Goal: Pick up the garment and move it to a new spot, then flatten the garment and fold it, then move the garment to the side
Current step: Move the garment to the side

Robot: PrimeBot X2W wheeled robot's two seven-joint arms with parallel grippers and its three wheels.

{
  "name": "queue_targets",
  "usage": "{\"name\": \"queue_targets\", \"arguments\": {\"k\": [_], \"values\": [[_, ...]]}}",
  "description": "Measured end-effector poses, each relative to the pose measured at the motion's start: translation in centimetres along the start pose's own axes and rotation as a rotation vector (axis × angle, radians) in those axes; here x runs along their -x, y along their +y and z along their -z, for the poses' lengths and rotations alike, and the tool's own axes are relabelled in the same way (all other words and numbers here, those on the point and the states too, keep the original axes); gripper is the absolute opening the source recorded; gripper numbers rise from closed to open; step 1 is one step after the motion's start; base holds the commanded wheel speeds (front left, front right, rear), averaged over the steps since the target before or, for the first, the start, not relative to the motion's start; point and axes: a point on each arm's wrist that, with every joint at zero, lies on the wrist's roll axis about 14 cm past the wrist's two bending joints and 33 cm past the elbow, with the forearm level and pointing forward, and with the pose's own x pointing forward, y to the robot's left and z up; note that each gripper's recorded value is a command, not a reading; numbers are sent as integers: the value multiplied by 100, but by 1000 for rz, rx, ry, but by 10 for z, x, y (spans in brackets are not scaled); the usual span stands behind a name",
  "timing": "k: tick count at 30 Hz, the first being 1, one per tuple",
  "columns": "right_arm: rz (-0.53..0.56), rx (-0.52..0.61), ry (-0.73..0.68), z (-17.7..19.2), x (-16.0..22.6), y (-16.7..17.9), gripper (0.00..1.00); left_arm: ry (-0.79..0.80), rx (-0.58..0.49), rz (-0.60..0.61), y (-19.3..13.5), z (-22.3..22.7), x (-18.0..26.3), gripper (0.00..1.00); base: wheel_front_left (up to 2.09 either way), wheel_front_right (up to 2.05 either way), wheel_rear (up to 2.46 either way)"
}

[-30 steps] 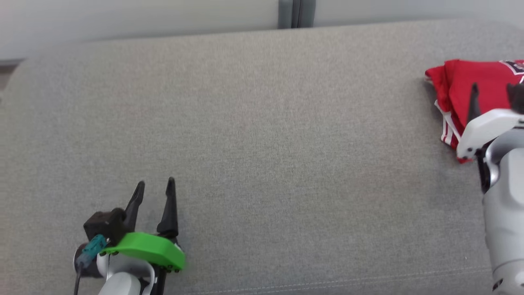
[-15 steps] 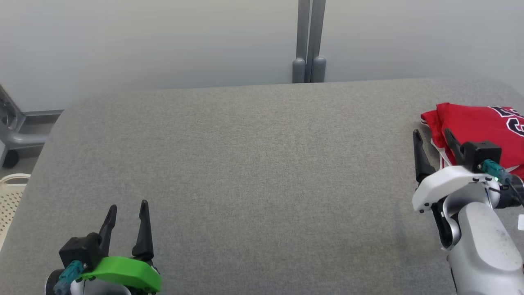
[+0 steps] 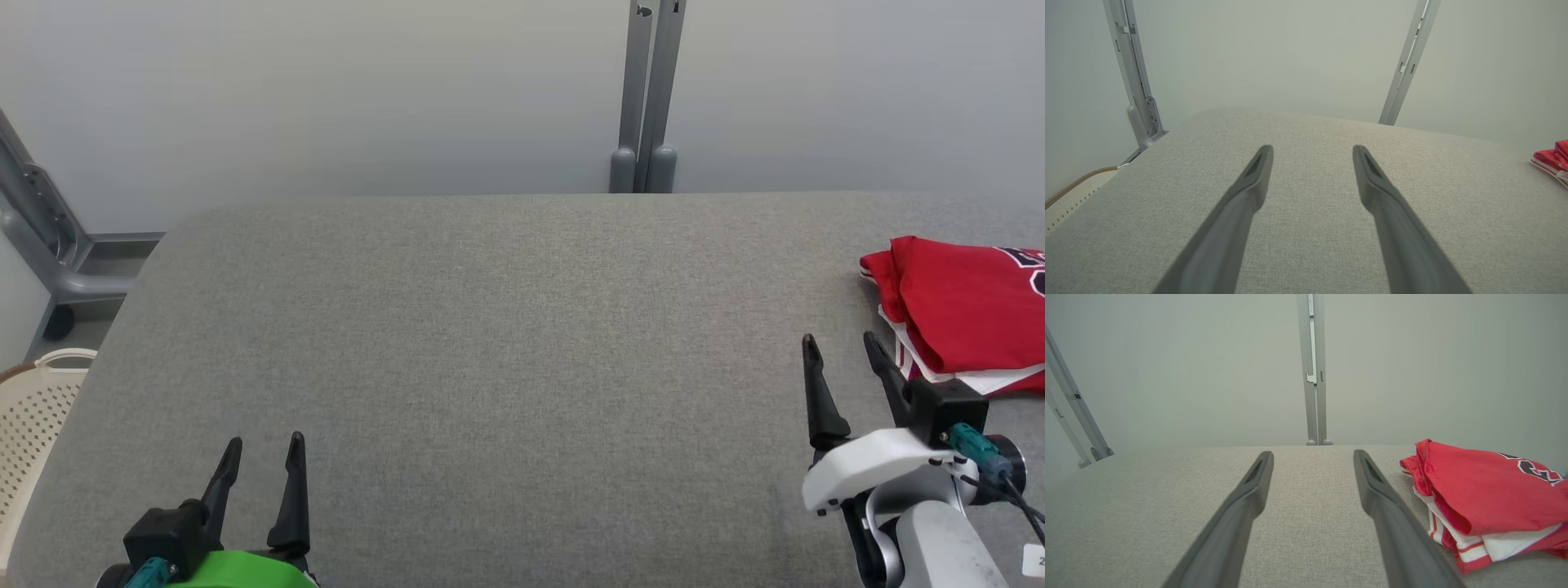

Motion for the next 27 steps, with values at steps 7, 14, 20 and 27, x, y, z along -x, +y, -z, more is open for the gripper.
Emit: {"name": "queue_targets", "arguments": {"k": [7,14,20,27], "values": [[14,-23,39,20,19,-3,100,15,-2,-3,-2,9,6,100,0,0,0],[29,-34,76,35,32,-6,100,25,2,-9,-3,16,13,100,0,0,0],[9,-23,110,45,39,0,100,46,7,-14,-2,24,18,100,0,0,0],[-4,-23,145,56,46,5,100,67,10,-32,4,31,20,100,0,0,0]]}}
